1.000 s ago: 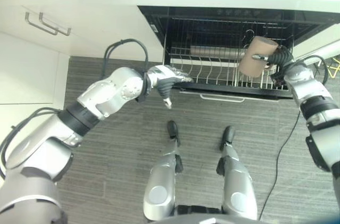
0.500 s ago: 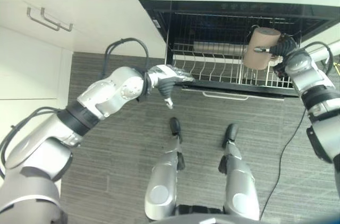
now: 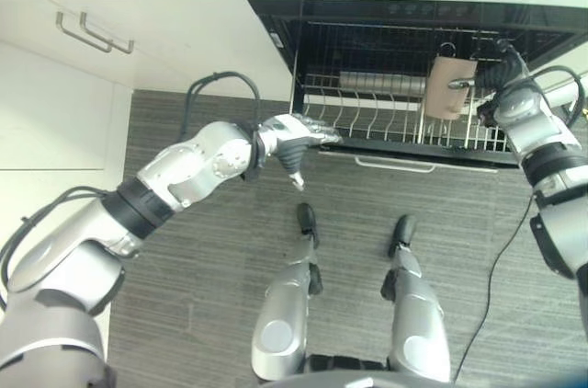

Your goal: Place the dishes in the dishwasher.

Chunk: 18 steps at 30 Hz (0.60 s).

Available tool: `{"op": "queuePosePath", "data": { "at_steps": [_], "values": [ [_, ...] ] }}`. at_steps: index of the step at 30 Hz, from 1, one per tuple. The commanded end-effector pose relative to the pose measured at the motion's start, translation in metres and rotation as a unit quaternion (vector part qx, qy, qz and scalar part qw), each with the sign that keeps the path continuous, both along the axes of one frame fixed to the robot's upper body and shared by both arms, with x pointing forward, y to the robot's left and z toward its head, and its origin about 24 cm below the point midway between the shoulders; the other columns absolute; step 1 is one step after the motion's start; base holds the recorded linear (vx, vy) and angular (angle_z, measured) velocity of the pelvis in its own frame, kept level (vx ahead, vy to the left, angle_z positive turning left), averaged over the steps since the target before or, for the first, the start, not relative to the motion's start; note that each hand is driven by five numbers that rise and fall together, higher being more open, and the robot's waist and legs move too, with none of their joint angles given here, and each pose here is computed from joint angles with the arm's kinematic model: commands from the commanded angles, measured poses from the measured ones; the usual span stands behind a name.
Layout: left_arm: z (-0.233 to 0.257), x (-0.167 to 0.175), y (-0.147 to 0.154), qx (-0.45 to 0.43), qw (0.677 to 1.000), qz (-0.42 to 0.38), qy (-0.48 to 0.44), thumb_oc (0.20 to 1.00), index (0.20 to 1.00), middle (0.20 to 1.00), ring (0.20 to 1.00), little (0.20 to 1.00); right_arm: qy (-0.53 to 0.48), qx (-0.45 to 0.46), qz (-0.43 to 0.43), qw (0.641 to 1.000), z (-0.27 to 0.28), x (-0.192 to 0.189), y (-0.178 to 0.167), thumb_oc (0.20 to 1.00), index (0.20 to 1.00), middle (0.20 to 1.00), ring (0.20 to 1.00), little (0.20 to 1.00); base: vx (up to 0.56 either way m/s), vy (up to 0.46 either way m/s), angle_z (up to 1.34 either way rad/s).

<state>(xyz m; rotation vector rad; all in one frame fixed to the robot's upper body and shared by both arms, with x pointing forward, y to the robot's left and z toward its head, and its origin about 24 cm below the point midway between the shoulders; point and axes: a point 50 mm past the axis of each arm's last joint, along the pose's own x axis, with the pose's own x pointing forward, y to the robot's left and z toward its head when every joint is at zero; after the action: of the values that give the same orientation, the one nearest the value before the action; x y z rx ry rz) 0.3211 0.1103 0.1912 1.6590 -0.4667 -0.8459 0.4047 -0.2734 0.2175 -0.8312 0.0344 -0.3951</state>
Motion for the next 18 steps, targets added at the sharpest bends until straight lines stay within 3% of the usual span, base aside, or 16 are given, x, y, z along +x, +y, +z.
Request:
{"op": "queuePosePath", "data": {
  "at_steps": [1, 2, 5, 6, 11, 14, 18],
  "values": [
    [0.004, -0.003, -0.005, -0.024, 0.999, -0.014, -0.021, 1.0, 1.0, 1.0, 1.0, 1.0, -0.089, 0.018, -0.007, 0.996, 0.041, -0.001, -0.002, 1.0, 1.0, 1.0, 1.0, 1.0, 0.0, 0.0, 0.0],
    [0.002, -0.003, -0.005, -0.026, 0.999, -0.011, -0.021, 1.0, 1.0, 1.0, 1.0, 1.0, -0.102, 0.042, -0.004, 0.994, 0.042, -0.001, 0.0, 1.0, 1.0, 1.0, 1.0, 1.0, 0.02, 0.057, -0.01],
    [-0.008, -0.001, 0.003, -0.102, 0.994, 0.027, -0.042, 1.0, 1.0, 1.0, 1.0, 1.0, -0.16, 0.274, 0.087, 0.944, 0.035, 0.0, 0.018, 1.0, 1.0, 1.0, 1.0, 1.0, 0.05, 0.071, -0.05],
    [-0.01, 0.0, 0.005, -0.118, 0.991, 0.039, -0.049, 1.0, 1.0, 1.0, 1.0, 1.0, -0.173, 0.296, 0.105, 0.933, 0.034, -0.001, 0.023, 1.0, 1.0, 1.0, 1.0, 1.0, 0.02, 0.047, -0.1],
    [-0.031, 0.0, 0.016, -0.187, 0.974, 0.091, -0.085, 1.0, 1.0, 1.0, 1.0, 1.0, -0.244, 0.334, 0.206, 0.887, 0.04, -0.022, 0.052, 1.0, 1.0, 1.0, 1.0, 1.0, 0.03, 0.049, -0.1],
    [-0.042, 0.002, 0.027, -0.267, 0.948, 0.149, -0.089, 1.0, 1.0, 1.0, 1.0, 1.0, -0.27, 0.344, 0.304, 0.846, 0.032, -0.053, 0.085, 1.0, 1.0, 1.0, 1.0, 1.0, 0.03, 0.05, -0.14],
    [-0.049, 0.003, 0.038, -0.353, 0.907, 0.2, -0.112, 1.0, 1.0, 1.0, 1.0, 1.0, -0.267, 0.378, 0.352, 0.814, 0.002, -0.08, 0.103, 1.0, 1.0, 1.0, 1.0, 1.0, 0.02, 0.001, -0.1]
  ]
}}
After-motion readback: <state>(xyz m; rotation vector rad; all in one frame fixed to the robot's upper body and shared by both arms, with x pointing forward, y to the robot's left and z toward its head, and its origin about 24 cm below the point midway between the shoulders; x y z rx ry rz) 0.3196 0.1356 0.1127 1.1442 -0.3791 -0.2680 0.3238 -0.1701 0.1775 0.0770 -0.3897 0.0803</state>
